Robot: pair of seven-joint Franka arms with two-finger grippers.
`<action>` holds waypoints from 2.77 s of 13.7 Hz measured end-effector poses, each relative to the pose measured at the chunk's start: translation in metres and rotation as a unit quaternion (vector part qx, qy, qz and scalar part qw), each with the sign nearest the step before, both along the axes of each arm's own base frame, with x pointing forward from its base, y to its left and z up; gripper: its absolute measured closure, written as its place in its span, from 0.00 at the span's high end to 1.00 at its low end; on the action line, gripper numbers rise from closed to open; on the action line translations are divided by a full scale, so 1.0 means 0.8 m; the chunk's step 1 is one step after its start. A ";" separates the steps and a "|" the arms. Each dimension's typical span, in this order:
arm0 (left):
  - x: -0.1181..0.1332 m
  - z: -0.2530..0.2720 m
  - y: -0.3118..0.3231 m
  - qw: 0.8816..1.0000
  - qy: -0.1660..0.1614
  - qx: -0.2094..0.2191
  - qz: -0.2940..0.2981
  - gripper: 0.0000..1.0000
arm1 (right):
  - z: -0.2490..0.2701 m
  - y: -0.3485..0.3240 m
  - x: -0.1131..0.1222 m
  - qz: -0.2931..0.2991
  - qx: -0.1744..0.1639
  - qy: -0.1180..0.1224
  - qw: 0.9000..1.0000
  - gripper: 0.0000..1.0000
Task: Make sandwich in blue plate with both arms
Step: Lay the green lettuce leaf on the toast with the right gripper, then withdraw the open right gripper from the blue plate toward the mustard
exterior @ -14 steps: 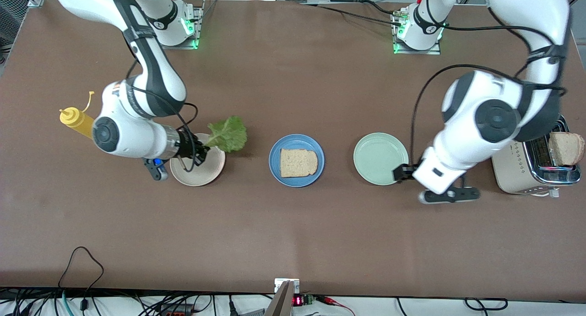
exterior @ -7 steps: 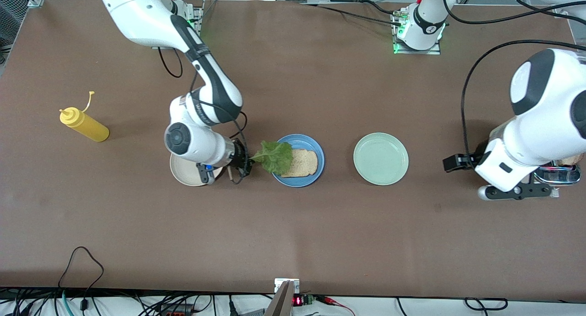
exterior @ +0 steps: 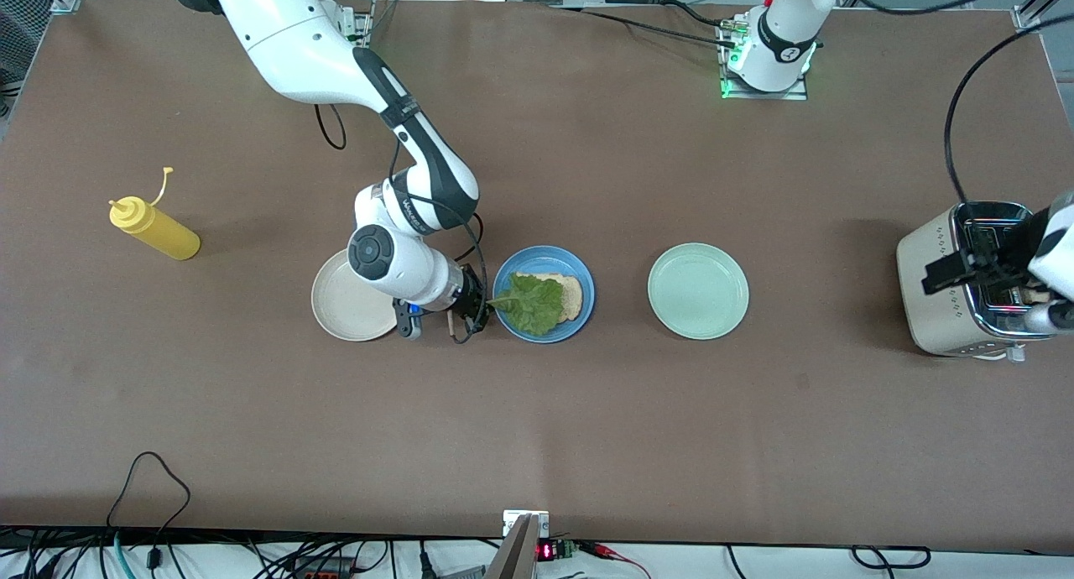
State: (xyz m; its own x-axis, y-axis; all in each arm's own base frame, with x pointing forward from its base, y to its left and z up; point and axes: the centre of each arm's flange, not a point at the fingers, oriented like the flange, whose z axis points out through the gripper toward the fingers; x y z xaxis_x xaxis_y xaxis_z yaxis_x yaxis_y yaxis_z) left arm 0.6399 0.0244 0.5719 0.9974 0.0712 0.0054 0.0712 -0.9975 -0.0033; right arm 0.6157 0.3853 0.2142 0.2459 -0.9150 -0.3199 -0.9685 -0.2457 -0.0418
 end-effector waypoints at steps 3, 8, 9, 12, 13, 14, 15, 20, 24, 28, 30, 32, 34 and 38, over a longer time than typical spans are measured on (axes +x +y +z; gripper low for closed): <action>-0.041 0.012 -0.009 1.000 0.013 0.002 -0.004 1.00 | -0.011 0.015 -0.007 -0.004 0.006 0.002 1.000 0.04; -0.071 -0.012 -0.018 1.000 0.017 0.005 -0.012 1.00 | -0.010 0.031 -0.016 0.001 0.007 0.001 1.000 0.14; -0.071 -0.014 -0.018 1.000 0.018 0.005 -0.012 1.00 | -0.010 0.030 -0.016 0.000 0.007 0.001 1.000 0.25; -0.072 -0.015 -0.016 1.000 0.023 0.004 -0.011 1.00 | -0.010 0.028 -0.014 0.000 0.006 -0.001 1.000 0.54; -0.071 -0.014 -0.016 1.000 0.022 0.004 -0.011 1.00 | -0.009 0.024 -0.011 0.001 0.004 0.000 1.000 0.66; -0.070 -0.012 -0.016 1.000 0.020 0.004 -0.011 1.00 | -0.011 0.017 -0.009 0.006 -0.004 0.007 1.000 0.74; -0.069 -0.009 -0.015 1.000 0.017 0.004 -0.010 1.00 | -0.012 0.004 -0.006 0.017 -0.017 0.019 1.000 0.86; -0.066 0.003 -0.009 1.000 0.007 0.004 -0.006 1.00 | 0.042 -0.094 0.031 0.124 -0.034 0.053 0.990 1.00; -0.066 0.025 -0.006 1.000 -0.004 0.005 -0.004 1.00 | 0.122 -0.189 0.050 0.206 -0.017 0.053 0.977 1.00; -0.070 0.024 -0.024 1.000 0.012 0.004 -0.017 1.00 | 0.187 -0.256 0.054 0.290 -0.039 0.031 0.956 1.00; -0.070 0.024 -0.023 1.000 0.012 0.004 -0.016 1.00 | 0.205 -0.282 0.046 0.337 -0.044 0.044 0.940 1.00; -0.070 0.024 -0.019 1.000 0.012 0.004 -0.014 1.00 | 0.224 -0.312 0.038 0.383 -0.046 0.057 0.921 1.00; -0.070 0.024 -0.018 1.000 0.012 0.004 -0.013 1.00 | 0.239 -0.331 0.033 0.417 -0.039 0.055 0.907 1.00; -0.070 0.024 -0.018 1.000 0.012 0.004 -0.013 1.00 | 0.250 -0.344 0.019 0.481 -0.044 0.057 0.874 1.00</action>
State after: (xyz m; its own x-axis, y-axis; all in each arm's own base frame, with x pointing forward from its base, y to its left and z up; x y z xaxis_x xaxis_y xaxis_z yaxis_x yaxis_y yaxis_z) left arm 0.5836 0.0102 0.5909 0.9988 0.0461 -0.0182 0.0459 -0.9989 -0.0127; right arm 0.6306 0.1099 0.4145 0.8855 -0.3249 -0.3321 -0.3089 -0.9457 0.1015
